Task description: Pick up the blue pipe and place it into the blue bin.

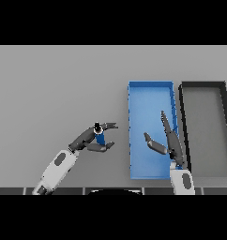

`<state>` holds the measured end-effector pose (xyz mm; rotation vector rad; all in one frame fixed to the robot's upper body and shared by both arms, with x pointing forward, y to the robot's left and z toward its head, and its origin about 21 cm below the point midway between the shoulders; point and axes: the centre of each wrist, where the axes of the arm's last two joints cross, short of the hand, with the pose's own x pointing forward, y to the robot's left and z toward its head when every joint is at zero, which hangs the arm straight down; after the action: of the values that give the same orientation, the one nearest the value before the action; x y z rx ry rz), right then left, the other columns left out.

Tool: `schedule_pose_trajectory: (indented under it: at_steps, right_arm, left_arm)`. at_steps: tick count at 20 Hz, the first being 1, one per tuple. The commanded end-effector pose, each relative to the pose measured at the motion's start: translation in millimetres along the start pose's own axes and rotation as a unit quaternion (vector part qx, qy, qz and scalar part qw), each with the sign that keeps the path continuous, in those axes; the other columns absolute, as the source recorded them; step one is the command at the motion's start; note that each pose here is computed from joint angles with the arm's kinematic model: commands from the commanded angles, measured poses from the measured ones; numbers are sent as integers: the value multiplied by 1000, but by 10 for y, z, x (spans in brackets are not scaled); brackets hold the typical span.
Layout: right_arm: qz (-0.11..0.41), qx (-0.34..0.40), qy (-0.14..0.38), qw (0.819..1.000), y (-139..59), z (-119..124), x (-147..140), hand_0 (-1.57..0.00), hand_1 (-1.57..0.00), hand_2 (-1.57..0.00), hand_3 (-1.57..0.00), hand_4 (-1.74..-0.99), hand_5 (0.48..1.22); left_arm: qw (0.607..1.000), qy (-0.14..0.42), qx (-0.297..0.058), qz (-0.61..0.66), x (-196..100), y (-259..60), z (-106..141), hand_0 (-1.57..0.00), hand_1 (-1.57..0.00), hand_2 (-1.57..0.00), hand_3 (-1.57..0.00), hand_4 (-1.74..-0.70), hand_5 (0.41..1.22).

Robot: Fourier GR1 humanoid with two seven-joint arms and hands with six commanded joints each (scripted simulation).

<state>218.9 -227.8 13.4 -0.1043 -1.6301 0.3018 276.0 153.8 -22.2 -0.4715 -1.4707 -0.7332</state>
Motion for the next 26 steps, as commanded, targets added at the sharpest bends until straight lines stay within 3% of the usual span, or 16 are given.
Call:
schedule_pose_trajectory:
  at_steps: [1,4,6,9,13,17,21,26]
  right_arm:
    - [-2,-2,-2,1000,-9,-12,17,1,1,1,1,-1199,605]
    - [1,3,2,1000,-32,-19,-5,1,1,1,1,-1195,604]
    - [2,1,3,1000,-58,-45,-2,1,1,1,1,-1198,604]
    - [3,2,2,1000,-52,-41,-17,1,1,1,1,-1190,600]
    - [8,1,1,1000,-42,-13,-36,1,1,1,1,-1187,603]
    - [14,1,-4,1000,-34,-8,-20,1,1,1,1,-1172,603]
    - [16,-5,-9,1000,-91,3,-6,1,1,1,1,-1144,601]
    - [12,3,-26,1000,-112,38,-43,1,1,1,1,-1127,605]
  left_arm:
    - [1000,0,3,17,-23,-30,-13,-289,-458,-539,-486,-1342,765]
    - [1000,4,-4,14,-25,-159,-21,-888,-999,-1035,-1009,-1526,988]
    - [1000,-2,-11,5,-26,-170,-58,-1134,-1205,-1228,-1174,-1600,1072]
    - [1000,-26,-2,3,-43,-256,-53,-1347,-1384,-1395,-1317,-1665,1144]
    - [997,-80,14,4,182,-245,-82,-1479,-1494,-1499,-1423,-1710,1190]
    - [993,-121,2,5,453,-298,-168,-1533,-1540,-1542,-1461,-1728,1208]
    - [992,-124,-16,-4,681,-334,-170,-1556,-1558,-1559,-1486,-1736,1216]
    - [994,-109,-24,-18,738,-365,-178,-1566,-1567,-1567,-1496,-1739,1219]
